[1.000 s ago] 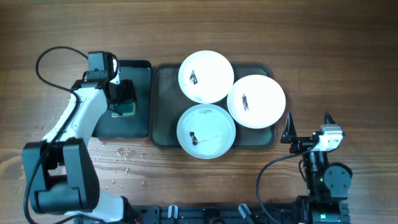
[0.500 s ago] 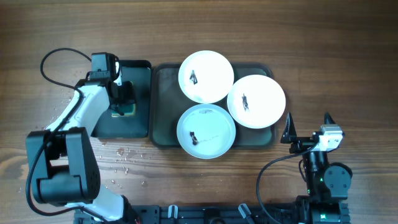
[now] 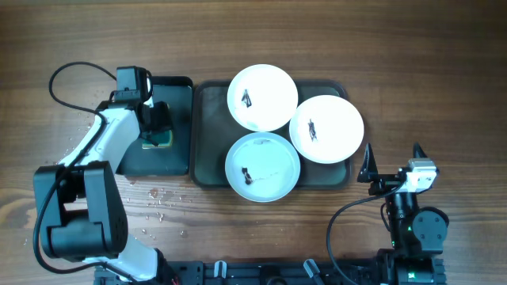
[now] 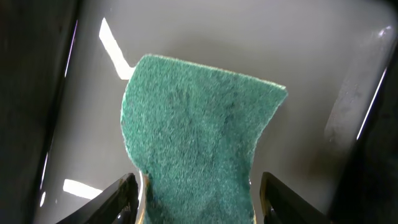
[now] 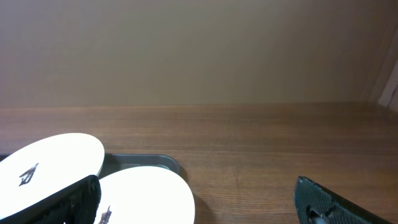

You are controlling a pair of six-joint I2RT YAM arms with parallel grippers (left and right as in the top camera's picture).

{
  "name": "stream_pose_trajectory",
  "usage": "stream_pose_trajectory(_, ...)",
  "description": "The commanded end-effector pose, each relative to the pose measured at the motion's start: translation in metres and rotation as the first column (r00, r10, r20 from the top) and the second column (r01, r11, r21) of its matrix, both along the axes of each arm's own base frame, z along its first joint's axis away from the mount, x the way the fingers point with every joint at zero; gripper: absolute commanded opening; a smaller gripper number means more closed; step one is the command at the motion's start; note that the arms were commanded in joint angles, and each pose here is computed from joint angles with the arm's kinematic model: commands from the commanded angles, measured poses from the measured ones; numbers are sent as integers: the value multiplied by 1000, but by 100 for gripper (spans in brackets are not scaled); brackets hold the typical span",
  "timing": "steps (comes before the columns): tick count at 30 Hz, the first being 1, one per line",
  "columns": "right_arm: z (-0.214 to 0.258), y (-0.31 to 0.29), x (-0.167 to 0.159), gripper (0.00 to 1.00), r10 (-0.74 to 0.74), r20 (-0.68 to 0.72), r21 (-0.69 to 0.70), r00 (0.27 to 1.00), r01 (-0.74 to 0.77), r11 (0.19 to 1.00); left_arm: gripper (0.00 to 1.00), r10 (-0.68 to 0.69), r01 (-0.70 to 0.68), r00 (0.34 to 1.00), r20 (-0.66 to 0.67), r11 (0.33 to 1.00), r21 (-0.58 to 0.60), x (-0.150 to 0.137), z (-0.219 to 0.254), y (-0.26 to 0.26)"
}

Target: Clean dirty plates on tray and stack at the side

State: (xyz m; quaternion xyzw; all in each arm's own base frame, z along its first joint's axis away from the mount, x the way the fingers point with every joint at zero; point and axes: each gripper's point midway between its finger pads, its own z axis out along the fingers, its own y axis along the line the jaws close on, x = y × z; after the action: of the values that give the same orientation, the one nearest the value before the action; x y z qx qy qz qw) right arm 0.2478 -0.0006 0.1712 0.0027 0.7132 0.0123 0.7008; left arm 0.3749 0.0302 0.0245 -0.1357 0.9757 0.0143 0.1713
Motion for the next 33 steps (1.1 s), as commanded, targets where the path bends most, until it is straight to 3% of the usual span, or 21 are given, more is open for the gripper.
stream_pose_trajectory(1, -1, 4, 0, 100, 22, -4, -14, 1000, -22, 1000, 59, 35, -35, 999, -38, 999, 7, -4, -12, 5)
stream_pose_trajectory(5, -1, 4, 0, 100, 22, -4, -14, 1000, -22, 1000, 54, 35, -35, 997, -67, 999, 6, -7, -22, 5)
stream_pose_trajectory(10, -1, 4, 0, 100, 22, -4, -14, 1000, -22, 1000, 21, 35, -35, 998, -44, 999, 7, -3, -17, 5)
stream_pose_trajectory(12, -1, 4, 0, 100, 22, -4, -14, 1000, -22, 1000, 18, 35, -35, 999, -22, 999, 7, 0, -9, 5)
stream_pose_trajectory(16, -1, 4, 0, 100, 22, -4, -13, 1000, -22, 1000, 21, 35, -36, 998, 54, 999, 9, 6, 19, 6)
stream_pose_trajectory(17, -1, 4, 0, 100, 22, -4, -13, 1000, -22, 1000, 9, 35, -36, 997, 76, 999, 10, 7, 27, 6)
stream_pose_trajectory(18, -1, 4, 0, 99, 22, -4, -14, 1000, -22, 1000, 4, 35, -36, 995, 88, 999, 10, 7, 33, 6)
stream_pose_trajectory(26, -1, 4, 0, 100, 22, -4, -13, 1000, -22, 1000, 4, 31, -31, 997, 66, 1000, -1, -6, 43, 3)
stream_pose_trajectory(33, -1, 4, 0, 100, 22, -4, -13, 1000, -22, 1000, 4, 4, 3, 996, 94, 997, -72, 0, 45, -10)
